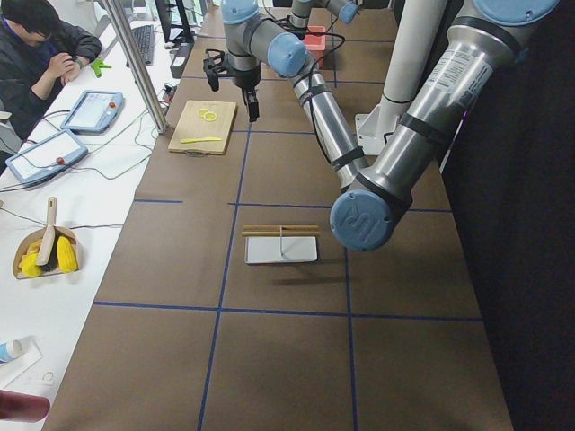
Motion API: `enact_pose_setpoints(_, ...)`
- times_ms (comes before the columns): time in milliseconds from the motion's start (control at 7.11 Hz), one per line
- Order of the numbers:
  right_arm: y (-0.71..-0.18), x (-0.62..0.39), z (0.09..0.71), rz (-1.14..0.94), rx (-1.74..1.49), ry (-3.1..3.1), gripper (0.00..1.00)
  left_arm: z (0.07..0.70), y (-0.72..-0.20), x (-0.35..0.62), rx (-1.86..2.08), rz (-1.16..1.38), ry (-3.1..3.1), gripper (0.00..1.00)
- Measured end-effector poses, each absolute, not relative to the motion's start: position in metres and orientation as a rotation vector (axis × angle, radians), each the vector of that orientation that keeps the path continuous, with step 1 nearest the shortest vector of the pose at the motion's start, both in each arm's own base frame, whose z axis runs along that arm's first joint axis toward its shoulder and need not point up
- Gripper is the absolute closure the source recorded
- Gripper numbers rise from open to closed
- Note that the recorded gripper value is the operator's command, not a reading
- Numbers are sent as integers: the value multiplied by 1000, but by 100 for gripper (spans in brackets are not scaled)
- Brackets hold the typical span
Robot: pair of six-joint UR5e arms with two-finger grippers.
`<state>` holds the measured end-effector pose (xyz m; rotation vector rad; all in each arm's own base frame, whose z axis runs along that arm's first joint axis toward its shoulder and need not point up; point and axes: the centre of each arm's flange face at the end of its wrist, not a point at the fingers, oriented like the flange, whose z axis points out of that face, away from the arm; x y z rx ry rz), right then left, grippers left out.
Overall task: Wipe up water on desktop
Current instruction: 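Lower the grey cloth onto the table beside the pink bin with the right gripper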
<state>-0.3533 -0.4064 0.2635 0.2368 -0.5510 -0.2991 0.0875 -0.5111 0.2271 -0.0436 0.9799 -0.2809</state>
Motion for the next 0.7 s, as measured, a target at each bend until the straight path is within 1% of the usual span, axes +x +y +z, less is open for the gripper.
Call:
enact_pose_setpoints(141, -416, -357, 282, -286, 191, -510, 100, 246, -506, 70, -21, -258, 961, 0)
enact_pose_setpoints(422, -430, -383, 330, -284, 102, -417, 100, 260, -499, 59, -11, -247, 949, 0)
enact_pose_setpoints(563, -428, -399, 344, -298, 75, -394, 100, 261, -497, 58, -10, -246, 949, 0)
enact_pose_setpoints(704, -423, -415, 344, -318, 67, -395, 100, 262, -497, 57, -10, -246, 948, 0)
